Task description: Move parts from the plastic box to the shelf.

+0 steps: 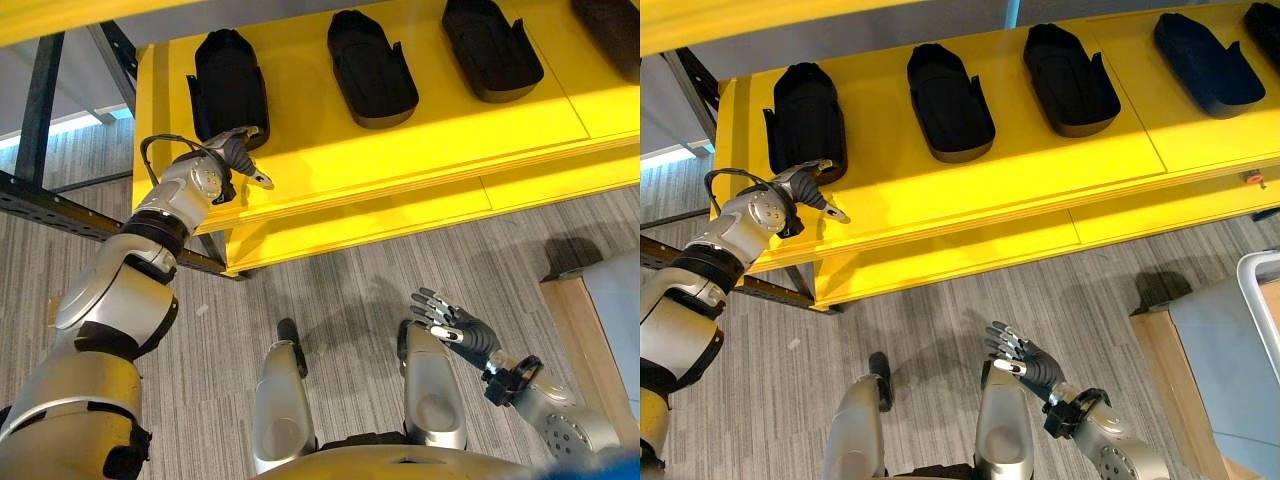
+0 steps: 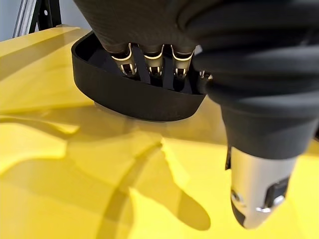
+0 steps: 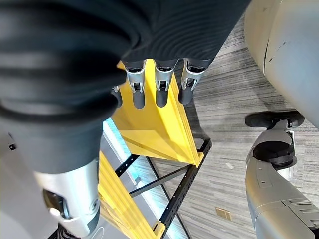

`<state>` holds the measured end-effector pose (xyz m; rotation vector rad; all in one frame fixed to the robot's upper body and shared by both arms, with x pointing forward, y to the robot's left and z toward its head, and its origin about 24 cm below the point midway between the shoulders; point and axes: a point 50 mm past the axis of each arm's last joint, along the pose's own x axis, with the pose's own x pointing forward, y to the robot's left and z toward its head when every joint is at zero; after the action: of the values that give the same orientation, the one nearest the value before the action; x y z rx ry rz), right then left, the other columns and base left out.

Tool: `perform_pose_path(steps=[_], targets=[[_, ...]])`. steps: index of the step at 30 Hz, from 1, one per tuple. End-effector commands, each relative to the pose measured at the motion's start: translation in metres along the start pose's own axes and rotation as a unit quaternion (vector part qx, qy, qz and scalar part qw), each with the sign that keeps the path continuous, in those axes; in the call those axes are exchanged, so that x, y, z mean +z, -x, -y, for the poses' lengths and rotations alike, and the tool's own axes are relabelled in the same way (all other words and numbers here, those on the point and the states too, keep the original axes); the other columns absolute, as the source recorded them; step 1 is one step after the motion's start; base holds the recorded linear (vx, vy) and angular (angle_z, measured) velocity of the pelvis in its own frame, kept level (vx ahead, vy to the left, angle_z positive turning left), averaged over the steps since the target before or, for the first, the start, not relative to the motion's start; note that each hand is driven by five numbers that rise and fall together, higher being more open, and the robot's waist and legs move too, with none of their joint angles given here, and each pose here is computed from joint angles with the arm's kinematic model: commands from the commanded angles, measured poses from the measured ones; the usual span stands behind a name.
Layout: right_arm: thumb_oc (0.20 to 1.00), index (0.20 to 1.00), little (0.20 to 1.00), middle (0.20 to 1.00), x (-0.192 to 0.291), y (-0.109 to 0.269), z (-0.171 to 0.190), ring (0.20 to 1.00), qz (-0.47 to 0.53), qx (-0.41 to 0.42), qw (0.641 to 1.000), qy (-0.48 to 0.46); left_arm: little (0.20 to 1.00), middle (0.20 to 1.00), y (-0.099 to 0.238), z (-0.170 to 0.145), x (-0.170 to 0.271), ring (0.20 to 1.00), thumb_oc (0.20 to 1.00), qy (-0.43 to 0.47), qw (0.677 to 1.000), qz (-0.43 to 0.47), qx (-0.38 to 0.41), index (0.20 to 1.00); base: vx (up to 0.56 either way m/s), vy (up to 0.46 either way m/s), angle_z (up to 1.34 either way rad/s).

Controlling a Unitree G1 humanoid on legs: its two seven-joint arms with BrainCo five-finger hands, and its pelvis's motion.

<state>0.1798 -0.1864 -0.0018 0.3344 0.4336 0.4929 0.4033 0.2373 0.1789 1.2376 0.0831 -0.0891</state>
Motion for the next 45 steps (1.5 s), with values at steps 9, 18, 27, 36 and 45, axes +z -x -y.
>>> perform_pose_path(steps=[9, 18, 27, 36, 45], targets=[[1.0, 1.0, 1.0, 1.0, 0.011, -0.006, -0.012, 1.0, 0.03, 0.034, 0.999, 0.008, 1.0, 1.0, 0.014, 0.01, -0.036, 1.0, 1.0, 0.025, 0.999, -0.044, -0.009, 1.0, 0.0, 0.0, 0.0], [1.0, 1.0, 1.0, 1.0, 0.013, -0.007, -0.013, 1.0, 0.038, 0.035, 0.999, 0.008, 1.0, 1.0, 0.015, -0.004, -0.032, 1.0, 1.0, 0.038, 0.999, -0.026, 0.019, 1.0, 0.0, 0.0, 0.0], [1.0, 1.0, 1.0, 1.0, 0.017, -0.01, -0.015, 1.0, 0.057, 0.044, 0.997, 0.004, 1.0, 1.0, 0.03, -0.071, 0.002, 1.0, 1.0, 0.096, 0.981, 0.091, 0.143, 1.0, 0.0, 0.0, 0.0], [1.0, 1.0, 1.0, 1.0, 0.022, -0.011, -0.016, 1.0, 0.076, 0.047, 0.996, 0.006, 1.0, 1.0, 0.062, -0.102, 0.005, 1.0, 1.0, 0.106, 0.956, 0.157, 0.223, 1.0, 0.0, 0.0, 0.0], [1.0, 1.0, 1.0, 1.0, 0.026, -0.011, -0.019, 1.0, 0.089, 0.047, 0.995, 0.011, 1.0, 1.0, 0.095, -0.082, 0.006, 1.0, 1.0, 0.069, 0.951, 0.212, 0.214, 1.0, 0.0, 0.0, 0.0]])
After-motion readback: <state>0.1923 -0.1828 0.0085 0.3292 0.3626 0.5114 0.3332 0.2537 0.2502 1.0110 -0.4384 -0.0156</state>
